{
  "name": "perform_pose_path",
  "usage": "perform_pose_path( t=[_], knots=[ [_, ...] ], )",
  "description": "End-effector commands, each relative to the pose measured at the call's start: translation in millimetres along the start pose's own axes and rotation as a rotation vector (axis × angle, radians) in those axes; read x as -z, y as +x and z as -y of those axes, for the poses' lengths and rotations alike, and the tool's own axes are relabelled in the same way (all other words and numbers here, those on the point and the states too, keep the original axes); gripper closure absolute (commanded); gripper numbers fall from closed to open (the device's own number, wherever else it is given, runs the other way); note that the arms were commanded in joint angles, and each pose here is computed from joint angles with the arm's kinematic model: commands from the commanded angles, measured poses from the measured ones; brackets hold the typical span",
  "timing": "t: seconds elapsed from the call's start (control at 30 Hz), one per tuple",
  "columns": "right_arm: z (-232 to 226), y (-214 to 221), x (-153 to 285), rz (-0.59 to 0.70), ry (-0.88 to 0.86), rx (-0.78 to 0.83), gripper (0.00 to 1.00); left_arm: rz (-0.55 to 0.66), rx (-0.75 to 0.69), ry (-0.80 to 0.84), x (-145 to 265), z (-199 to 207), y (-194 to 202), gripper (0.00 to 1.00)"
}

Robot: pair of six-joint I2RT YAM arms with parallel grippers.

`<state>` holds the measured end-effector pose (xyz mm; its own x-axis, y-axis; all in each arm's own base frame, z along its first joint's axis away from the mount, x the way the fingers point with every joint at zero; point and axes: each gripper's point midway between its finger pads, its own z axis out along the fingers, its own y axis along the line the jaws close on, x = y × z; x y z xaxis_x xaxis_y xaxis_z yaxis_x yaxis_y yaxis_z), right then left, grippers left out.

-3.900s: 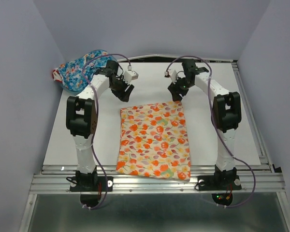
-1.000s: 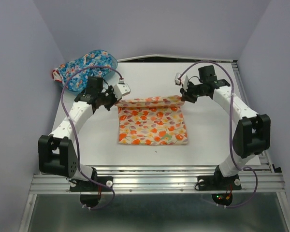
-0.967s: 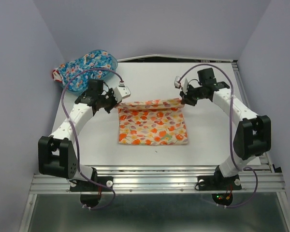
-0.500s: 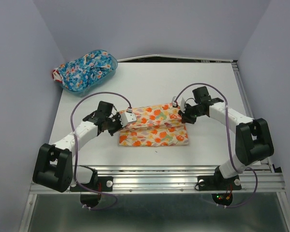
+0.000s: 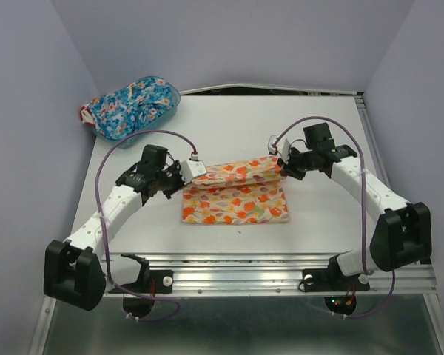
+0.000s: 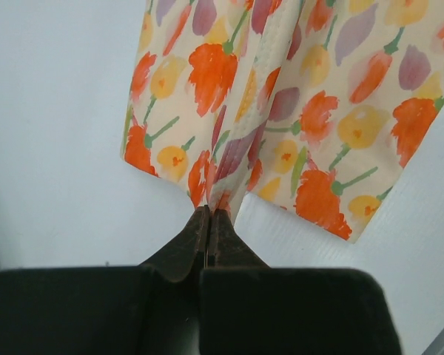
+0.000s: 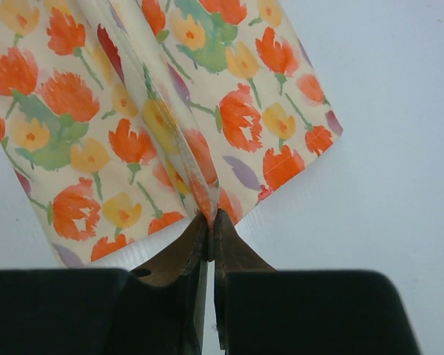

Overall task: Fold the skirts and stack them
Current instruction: Fold the skirt

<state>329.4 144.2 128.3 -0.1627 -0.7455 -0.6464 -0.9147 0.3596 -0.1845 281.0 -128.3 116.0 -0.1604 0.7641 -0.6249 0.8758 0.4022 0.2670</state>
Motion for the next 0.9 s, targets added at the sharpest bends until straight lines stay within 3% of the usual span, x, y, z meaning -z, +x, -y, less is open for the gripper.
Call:
perform_pose_path(
  t=[0.0, 0.17, 0.4, 0.43, 0.57, 0.6, 0.67, 0.7, 0.87],
  knots=[
    [5.5, -10.8, 36.2, -0.005, 0.07, 0.047, 0.99, -0.007, 0.0, -0.003, 27.6, 5.6, -5.0, 1.0],
    [-12.5, 2.3, 43.0, -0.017, 0.065, 0.062, 0.99, 0.0, -0.046, 0.035, 38.0, 27.9, 2.2, 1.0],
    [-47.8, 43.2, 18.3, -0.061, -0.008, 0.043, 0.99, -0.057, -0.032, 0.081, 9.0, 53.3, 29.6, 1.0],
    [-54.1, 44.7, 15.6, -0.06, -0.026, 0.049, 0.89, -0.074, -0.03, 0.086, 3.7, 56.8, 36.8, 1.0],
    [-77.5, 43.7, 22.7, -0.029, -0.101, 0.046, 0.7, -0.094, -0.048, 0.14, 6.6, 69.9, 43.2, 0.86],
    [-84.0, 41.4, 27.9, -0.017, -0.122, 0.06, 0.55, -0.091, -0.054, 0.144, 9.6, 71.6, 42.8, 0.66],
    [-88.5, 29.4, 43.6, 0.026, -0.104, 0.082, 0.3, -0.06, -0.086, 0.133, 23.5, 71.5, 34.2, 0.48],
    [-92.3, 22.2, 52.3, 0.048, -0.112, 0.097, 0.25, -0.052, -0.102, 0.13, 28.6, 71.7, 31.9, 0.37],
    [-88.7, -6.9, 84.6, 0.121, -0.038, 0.076, 0.25, -0.016, -0.132, 0.123, 54.5, 72.9, 17.0, 0.32]
  ],
)
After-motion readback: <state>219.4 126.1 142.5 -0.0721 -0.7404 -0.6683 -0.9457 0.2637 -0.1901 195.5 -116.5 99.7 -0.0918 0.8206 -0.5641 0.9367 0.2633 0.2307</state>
